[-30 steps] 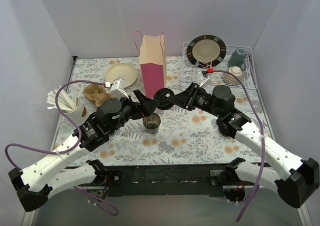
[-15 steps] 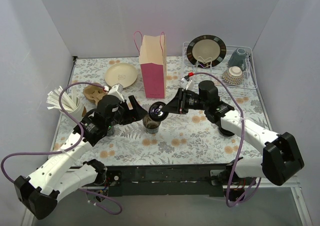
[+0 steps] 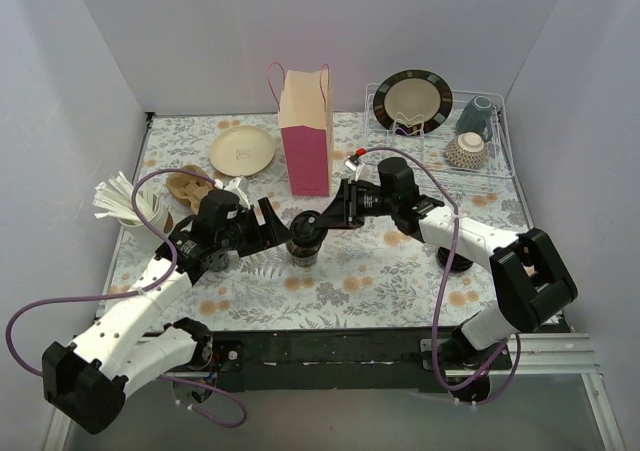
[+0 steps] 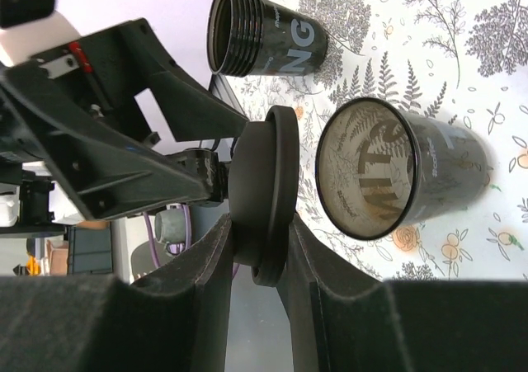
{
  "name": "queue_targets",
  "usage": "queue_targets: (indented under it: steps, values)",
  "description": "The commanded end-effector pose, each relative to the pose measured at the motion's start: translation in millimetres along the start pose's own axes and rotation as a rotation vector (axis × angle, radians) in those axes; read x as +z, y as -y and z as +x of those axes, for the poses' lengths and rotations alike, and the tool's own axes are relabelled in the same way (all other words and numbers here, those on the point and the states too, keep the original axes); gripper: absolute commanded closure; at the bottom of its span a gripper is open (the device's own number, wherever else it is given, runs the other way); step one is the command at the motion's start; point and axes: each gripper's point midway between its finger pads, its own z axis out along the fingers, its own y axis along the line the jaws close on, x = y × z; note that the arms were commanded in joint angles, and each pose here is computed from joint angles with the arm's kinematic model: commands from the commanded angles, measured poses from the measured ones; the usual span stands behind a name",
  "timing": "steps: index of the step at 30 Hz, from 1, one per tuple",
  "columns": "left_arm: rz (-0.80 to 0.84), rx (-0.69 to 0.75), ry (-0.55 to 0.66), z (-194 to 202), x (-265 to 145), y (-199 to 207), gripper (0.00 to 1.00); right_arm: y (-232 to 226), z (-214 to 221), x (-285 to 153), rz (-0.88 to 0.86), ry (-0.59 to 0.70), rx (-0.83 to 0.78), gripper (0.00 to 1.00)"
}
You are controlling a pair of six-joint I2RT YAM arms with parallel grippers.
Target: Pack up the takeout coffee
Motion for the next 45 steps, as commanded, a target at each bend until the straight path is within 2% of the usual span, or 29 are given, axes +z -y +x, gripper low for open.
queue_targets:
  steps: [1,17,45]
  values:
    - [-0.01,-0.001,-0.025,8,5,-12,0.27,-21,-12,7,-0.073,-0.006,-0.08,0.81]
    - [-0.1,-0.031,-0.027,15,15,-38,0.3,-1,1,27,-0.073,-0.092,-0.009,0.81]
    - [-0.153,-0.032,-0.021,17,27,-54,0.32,12,4,37,-0.062,-0.1,0.014,0.8]
